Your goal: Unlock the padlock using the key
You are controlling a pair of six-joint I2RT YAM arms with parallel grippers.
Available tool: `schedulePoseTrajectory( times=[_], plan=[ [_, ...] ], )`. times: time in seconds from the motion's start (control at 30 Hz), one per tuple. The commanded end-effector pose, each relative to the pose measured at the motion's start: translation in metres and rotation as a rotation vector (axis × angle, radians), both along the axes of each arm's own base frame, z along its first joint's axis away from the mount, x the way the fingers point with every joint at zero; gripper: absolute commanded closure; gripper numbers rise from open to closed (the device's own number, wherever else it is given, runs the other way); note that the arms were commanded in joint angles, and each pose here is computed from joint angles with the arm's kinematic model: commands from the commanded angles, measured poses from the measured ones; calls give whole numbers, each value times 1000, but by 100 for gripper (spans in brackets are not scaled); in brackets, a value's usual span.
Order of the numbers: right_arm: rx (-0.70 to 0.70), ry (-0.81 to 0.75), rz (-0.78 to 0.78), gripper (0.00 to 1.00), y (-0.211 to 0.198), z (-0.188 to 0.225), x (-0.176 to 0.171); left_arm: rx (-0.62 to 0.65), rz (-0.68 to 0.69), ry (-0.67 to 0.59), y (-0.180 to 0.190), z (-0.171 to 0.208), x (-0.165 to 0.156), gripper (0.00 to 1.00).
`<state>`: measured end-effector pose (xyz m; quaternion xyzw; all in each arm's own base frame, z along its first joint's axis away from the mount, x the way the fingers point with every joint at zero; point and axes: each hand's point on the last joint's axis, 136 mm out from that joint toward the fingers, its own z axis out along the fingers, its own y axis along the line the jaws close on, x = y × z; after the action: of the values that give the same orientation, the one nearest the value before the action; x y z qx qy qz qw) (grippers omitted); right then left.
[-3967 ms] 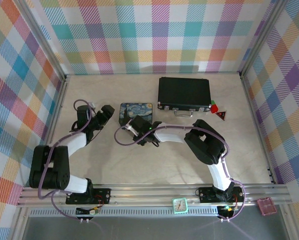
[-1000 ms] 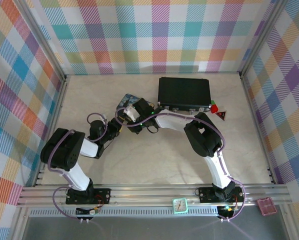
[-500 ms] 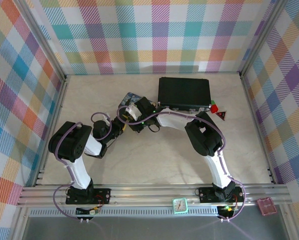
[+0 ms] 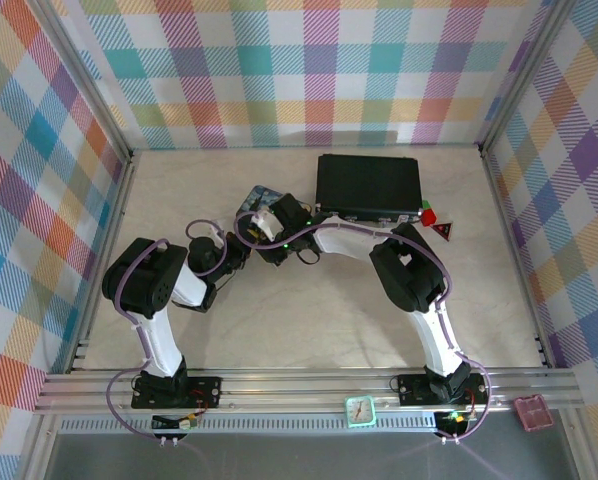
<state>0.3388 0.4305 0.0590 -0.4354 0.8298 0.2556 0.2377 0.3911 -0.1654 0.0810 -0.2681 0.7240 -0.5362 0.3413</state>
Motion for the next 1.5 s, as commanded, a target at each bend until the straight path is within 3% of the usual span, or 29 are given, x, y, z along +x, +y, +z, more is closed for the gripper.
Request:
schedulePoseTrajectory(
  times=[0.0, 0.1, 0.23, 0.47, 0.77, 1.0, 1.27, 1.47],
  plan=[
    [89, 121, 23, 83, 10, 24, -27, 44, 11, 5, 1, -13, -1, 97],
    [118, 115, -53, 68, 2, 42, -26, 63, 52, 23, 8, -22, -2, 99],
    [164, 142, -148, 56, -14, 57, -36, 89, 121, 31, 20, -28, -1, 100],
    [166, 116, -409, 51, -58, 75, -33, 139, 247, 80, 42, -45, -4, 100],
    [107, -28, -554, 41, -106, 89, -25, 145, 309, 83, 50, -40, -9, 100],
    [-9, -87, -676, 34, -154, 74, -6, 229, 144, 194, 25, -42, -39, 100],
    [-109, -146, -857, 26, -239, 61, 13, 539, -125, 327, -15, -38, -106, 100],
    [-147, -201, -994, 24, -306, 60, 19, 598, -236, 380, -35, -48, -130, 96]
  ],
)
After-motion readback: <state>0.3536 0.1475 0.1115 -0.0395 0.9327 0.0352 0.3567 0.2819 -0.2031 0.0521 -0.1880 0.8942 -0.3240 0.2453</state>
